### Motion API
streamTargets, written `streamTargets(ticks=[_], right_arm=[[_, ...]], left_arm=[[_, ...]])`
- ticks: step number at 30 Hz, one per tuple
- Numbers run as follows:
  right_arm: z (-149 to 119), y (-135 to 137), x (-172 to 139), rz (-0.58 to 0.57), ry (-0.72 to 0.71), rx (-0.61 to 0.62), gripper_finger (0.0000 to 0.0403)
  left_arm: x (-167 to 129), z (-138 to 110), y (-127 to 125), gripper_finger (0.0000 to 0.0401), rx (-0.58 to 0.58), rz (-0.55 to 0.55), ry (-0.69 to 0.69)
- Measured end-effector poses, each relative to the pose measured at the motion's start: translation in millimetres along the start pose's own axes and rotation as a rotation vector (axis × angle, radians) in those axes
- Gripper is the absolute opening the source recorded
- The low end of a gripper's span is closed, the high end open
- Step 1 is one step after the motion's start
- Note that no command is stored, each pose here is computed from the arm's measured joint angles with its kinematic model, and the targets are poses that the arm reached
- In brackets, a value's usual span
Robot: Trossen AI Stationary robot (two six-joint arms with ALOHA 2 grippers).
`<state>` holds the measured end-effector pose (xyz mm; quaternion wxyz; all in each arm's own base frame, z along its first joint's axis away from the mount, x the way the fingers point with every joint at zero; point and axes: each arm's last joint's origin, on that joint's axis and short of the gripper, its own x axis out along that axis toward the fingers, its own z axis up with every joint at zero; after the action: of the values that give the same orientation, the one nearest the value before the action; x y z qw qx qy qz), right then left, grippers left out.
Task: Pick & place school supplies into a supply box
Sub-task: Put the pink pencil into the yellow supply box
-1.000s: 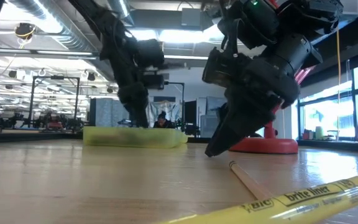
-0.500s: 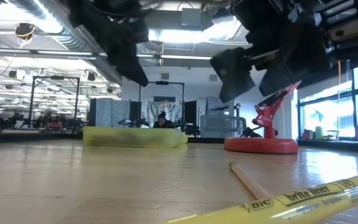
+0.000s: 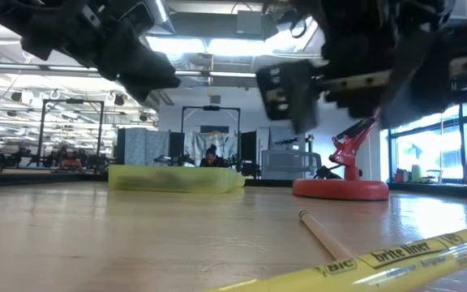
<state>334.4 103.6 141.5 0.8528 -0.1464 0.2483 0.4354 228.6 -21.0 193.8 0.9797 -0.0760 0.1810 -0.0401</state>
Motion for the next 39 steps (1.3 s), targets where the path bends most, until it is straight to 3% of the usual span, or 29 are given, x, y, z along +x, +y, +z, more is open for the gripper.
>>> streamTargets(ticks=[8,21,39], right_arm=[[-21.5,-7.4,25.9,-0.019,-0.027,-0.022,0.0251],[-46.2,-12.7,39.1,-0.014,0.009,-0.033,0.0251],[-49.6,-12.9,42.4,0.002,-0.002,-0.029,0.0251]], left_arm=[[-0.1,-3.1,-12.4,0.0108,0.020,0.041,-0.002],[-0.2,-4.2,-15.1,0.0108,0.022,0.035,0.006],[-0.1,-4.3,-15.1,0.0104,0.023,0.034,0.006]])
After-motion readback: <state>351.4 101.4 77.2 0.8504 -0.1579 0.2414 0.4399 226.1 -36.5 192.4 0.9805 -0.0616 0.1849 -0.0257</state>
